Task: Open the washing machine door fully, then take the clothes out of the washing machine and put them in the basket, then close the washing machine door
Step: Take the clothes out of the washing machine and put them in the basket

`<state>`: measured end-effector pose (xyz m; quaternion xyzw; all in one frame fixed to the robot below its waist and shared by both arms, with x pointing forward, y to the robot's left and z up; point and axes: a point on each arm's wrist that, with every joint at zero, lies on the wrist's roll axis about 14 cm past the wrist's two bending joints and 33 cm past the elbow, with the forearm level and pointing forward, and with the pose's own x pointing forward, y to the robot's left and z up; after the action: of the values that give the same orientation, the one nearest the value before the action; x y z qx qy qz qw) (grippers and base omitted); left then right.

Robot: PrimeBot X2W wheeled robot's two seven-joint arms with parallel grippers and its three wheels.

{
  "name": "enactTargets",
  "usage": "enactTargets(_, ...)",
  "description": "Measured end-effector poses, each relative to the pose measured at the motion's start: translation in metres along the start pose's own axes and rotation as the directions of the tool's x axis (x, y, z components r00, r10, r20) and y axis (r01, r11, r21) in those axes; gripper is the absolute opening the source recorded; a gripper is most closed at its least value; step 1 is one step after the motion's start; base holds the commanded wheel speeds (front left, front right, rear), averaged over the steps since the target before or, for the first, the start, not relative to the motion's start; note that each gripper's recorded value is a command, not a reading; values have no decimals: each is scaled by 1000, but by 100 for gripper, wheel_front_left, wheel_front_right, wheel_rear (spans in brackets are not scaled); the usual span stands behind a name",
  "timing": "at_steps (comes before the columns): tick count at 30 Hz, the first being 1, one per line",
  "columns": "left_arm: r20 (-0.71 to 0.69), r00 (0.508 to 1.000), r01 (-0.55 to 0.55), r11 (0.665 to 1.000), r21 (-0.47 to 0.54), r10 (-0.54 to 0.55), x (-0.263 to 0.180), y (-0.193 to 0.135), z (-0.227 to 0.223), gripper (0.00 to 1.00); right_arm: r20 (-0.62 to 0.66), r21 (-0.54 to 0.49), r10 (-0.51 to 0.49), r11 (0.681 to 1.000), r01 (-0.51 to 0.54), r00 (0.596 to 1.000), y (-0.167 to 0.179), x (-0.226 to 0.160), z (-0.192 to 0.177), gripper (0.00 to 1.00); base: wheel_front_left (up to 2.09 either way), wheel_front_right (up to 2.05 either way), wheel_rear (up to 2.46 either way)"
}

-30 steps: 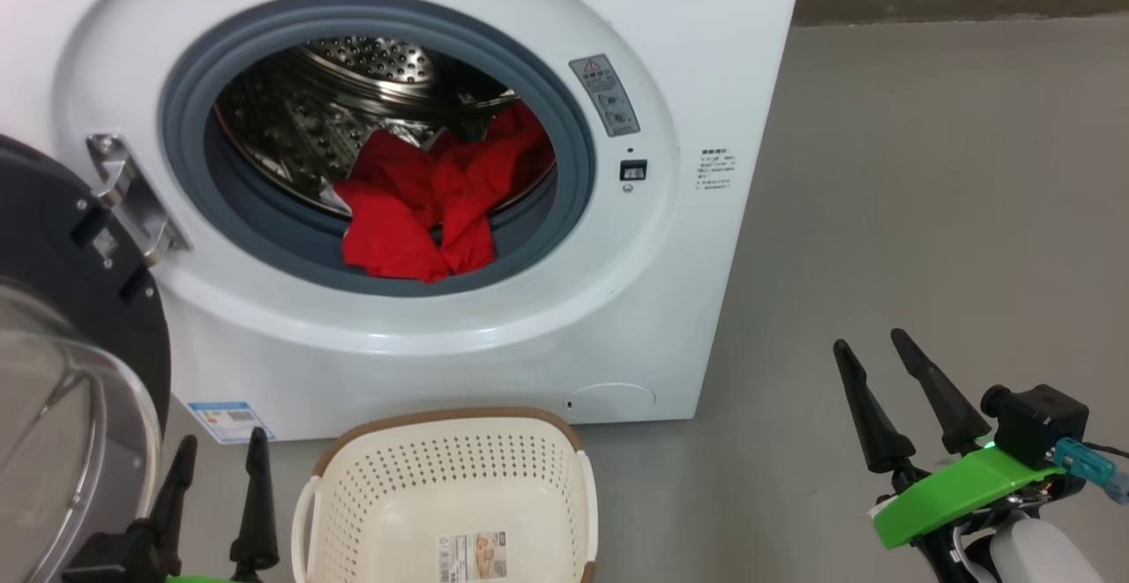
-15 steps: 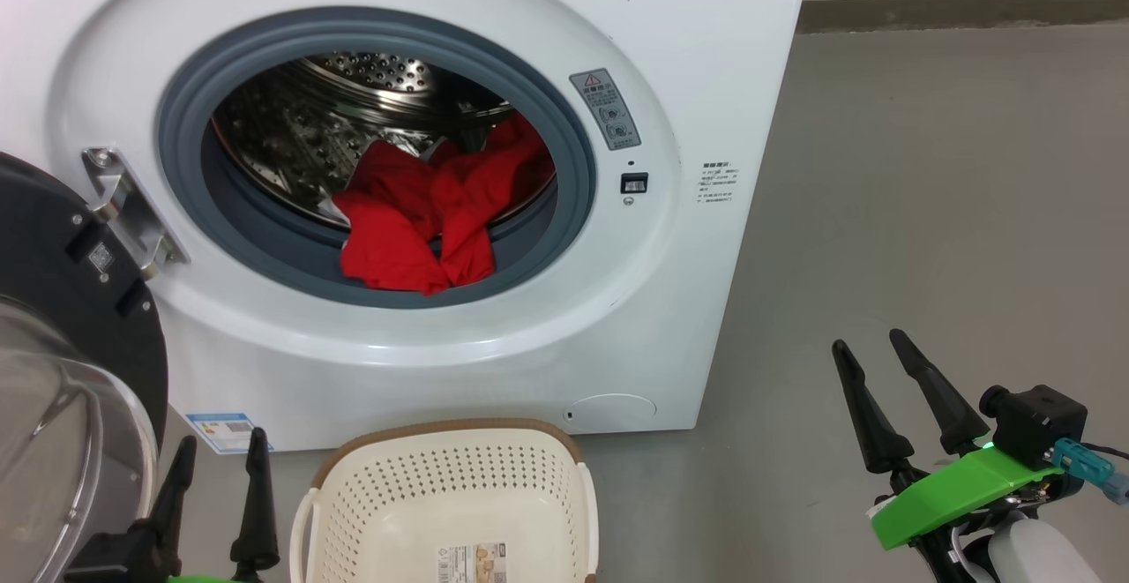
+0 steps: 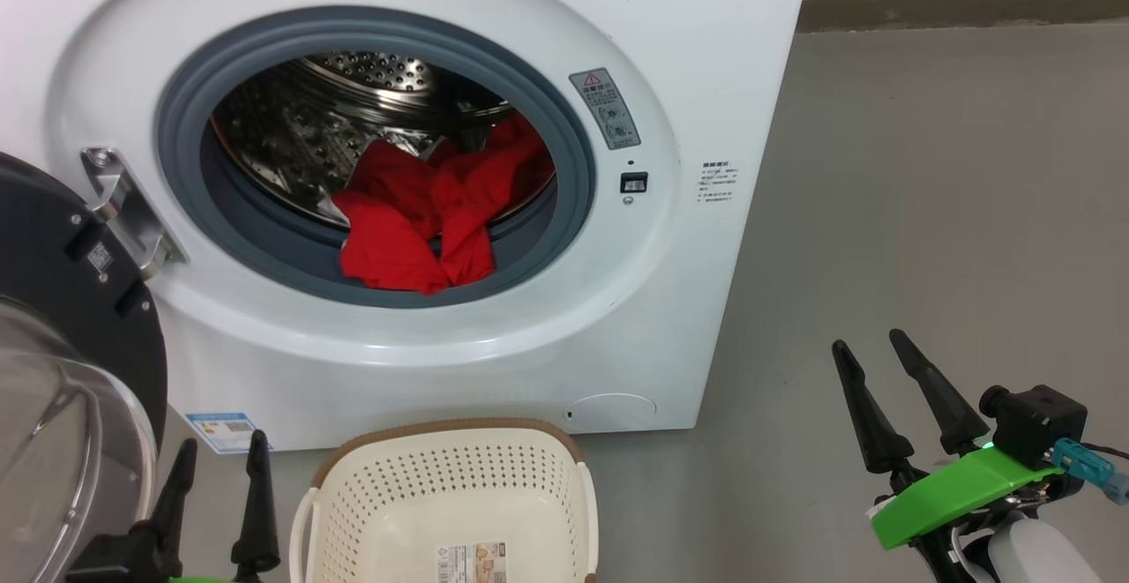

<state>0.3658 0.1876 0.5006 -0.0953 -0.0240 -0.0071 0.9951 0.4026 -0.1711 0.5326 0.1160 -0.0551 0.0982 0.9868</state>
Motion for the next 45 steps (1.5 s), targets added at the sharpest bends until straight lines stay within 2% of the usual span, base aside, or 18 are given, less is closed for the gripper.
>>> enactTargets(26, -43, 999, 14, 1000, -16, -15, 7, -5, -15, 100, -14, 1, -18, 1000, 18, 1000, -7, 0, -6, 100, 0, 0, 0)
enactTargets(45, -33, 998, 60, 998, -5, -60, 80, -27, -17, 100, -46, -1, -51, 999, 51, 998, -25, 16, -21, 100, 0, 0, 0)
